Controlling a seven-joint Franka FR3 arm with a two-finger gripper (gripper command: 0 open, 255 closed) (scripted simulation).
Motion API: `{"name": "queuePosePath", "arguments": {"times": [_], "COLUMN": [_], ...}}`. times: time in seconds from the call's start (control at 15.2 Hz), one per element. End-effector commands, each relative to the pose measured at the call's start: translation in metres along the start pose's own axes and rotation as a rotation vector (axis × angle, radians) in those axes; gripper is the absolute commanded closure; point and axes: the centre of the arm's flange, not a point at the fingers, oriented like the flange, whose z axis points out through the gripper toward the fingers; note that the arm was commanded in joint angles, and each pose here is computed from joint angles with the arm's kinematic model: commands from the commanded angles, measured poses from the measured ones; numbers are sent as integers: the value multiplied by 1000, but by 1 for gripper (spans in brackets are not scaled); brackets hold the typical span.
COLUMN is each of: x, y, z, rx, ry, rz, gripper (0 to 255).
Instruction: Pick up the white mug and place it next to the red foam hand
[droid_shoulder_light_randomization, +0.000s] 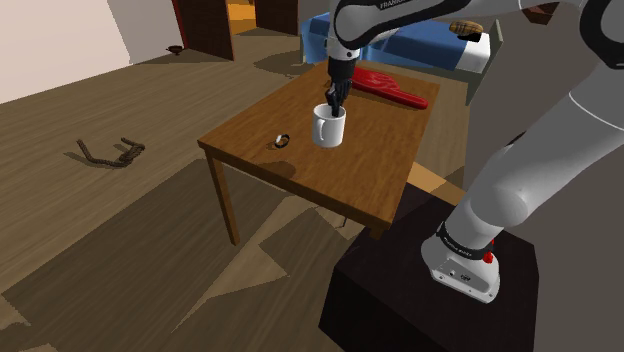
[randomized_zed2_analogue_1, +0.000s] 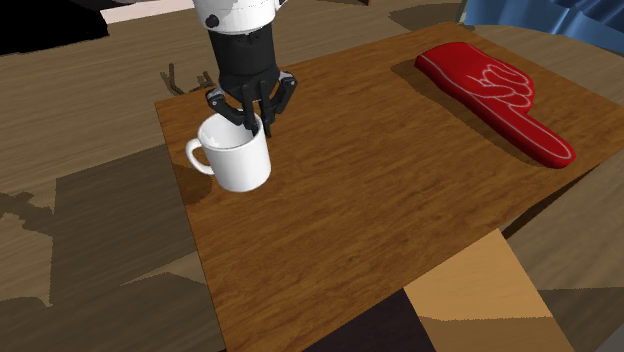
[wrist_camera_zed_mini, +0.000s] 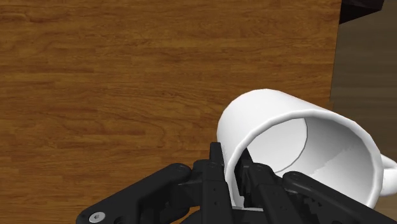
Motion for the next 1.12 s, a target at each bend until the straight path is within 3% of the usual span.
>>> {"name": "queuePosePath", "arguments": {"times": [0.0,0.73,1.06], "x": [0,-3,-13], "y": [-1,-1,64], "z": [-10,-67,-67], "rx": [0,0,0], "ry": [0,0,0], "rz": [0,0,0], "gripper": [255,255,255]}}
